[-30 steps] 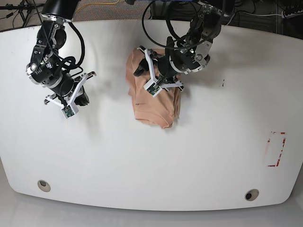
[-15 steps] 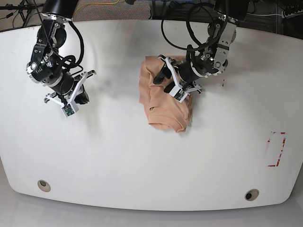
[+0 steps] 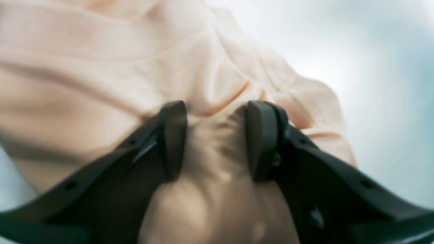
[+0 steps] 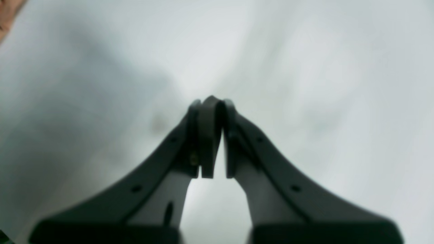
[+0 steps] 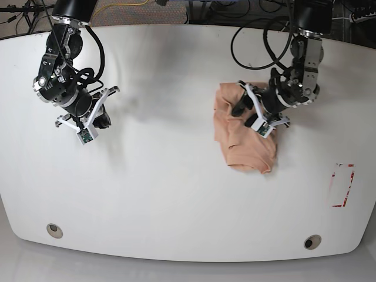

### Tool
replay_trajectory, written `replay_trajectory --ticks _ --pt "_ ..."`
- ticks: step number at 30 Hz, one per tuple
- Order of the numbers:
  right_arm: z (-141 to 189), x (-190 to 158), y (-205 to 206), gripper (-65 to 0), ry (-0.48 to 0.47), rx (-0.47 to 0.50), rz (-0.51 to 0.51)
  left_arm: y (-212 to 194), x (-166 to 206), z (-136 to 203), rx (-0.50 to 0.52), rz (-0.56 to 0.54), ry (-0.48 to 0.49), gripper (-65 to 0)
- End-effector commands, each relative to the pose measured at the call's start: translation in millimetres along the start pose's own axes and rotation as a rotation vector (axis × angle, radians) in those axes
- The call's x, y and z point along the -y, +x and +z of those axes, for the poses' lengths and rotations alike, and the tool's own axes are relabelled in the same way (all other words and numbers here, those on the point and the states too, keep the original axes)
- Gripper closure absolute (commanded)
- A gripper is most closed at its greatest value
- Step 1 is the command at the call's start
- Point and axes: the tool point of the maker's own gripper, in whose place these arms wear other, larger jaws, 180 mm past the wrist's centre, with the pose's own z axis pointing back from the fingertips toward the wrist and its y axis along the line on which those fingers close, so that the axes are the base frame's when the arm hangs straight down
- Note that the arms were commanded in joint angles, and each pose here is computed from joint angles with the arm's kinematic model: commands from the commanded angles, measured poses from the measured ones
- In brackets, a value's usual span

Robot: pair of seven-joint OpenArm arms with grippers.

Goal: Fold the T-shirt properly
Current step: 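Carry the folded bundle with the left gripper to the table's edge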

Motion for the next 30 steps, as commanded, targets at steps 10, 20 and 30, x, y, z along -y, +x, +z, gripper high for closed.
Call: replay_trajectory --ticks 10,20,30 --pt "6 4 14 -4.0 -0.010 0.049 0.018 -105 -102 77 -0.430 -0.087 0.148 -26.5" --pt "5 3 14 -4.0 -0.009 0.049 0.017 -144 -184 157 -0.567 -0.013 0.322 -26.5" --pt "5 -3 6 -4.0 0.005 0.031 0.012 -151 -228 211 -0.641 -0.031 0.412 -26.5"
